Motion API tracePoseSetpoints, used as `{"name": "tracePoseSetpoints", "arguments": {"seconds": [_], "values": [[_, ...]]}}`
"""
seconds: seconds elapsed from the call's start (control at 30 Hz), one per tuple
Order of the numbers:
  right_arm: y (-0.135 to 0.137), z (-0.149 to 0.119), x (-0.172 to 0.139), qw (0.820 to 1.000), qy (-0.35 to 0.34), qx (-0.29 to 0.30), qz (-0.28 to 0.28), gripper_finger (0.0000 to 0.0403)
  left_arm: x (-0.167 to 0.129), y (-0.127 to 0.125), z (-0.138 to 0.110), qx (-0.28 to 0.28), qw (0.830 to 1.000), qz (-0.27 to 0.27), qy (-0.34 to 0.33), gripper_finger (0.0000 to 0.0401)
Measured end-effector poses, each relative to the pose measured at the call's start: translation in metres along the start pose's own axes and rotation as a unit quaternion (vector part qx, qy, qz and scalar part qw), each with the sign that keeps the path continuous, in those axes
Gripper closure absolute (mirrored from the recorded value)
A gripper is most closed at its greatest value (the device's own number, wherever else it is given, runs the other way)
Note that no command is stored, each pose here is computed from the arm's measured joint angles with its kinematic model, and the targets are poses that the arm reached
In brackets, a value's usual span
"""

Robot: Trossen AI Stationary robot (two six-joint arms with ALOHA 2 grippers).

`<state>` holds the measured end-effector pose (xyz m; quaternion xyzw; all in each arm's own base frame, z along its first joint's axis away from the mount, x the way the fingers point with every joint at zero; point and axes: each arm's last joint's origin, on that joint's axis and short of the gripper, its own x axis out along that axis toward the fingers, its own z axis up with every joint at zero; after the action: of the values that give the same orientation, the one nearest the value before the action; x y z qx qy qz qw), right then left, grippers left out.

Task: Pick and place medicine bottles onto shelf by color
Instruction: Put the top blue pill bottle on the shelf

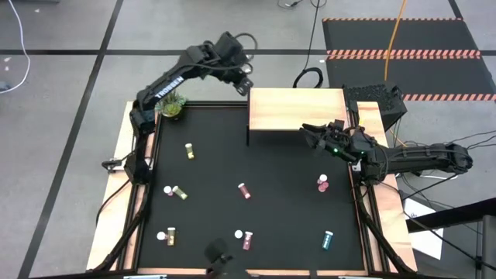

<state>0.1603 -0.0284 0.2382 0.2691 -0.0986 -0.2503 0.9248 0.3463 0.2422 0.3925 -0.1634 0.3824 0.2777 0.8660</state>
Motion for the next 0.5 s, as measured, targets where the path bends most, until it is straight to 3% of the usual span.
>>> {"name": "tracePoseSetpoints", "arguments": {"seconds": [0.23,0.5], "values": [[-0.001,-0.002,0.000,1.000,0.007,0.003,-0.007,0.0248,0.042,-0.015,0.001,-0.005,1.000,-0.015,0.000,0.0286],[0.000,0.007,0.004,0.999,0.005,-0.039,-0.013,0.0248,0.043,-0.031,0.000,0.026,0.999,-0.034,0.002,0.0277]]}}
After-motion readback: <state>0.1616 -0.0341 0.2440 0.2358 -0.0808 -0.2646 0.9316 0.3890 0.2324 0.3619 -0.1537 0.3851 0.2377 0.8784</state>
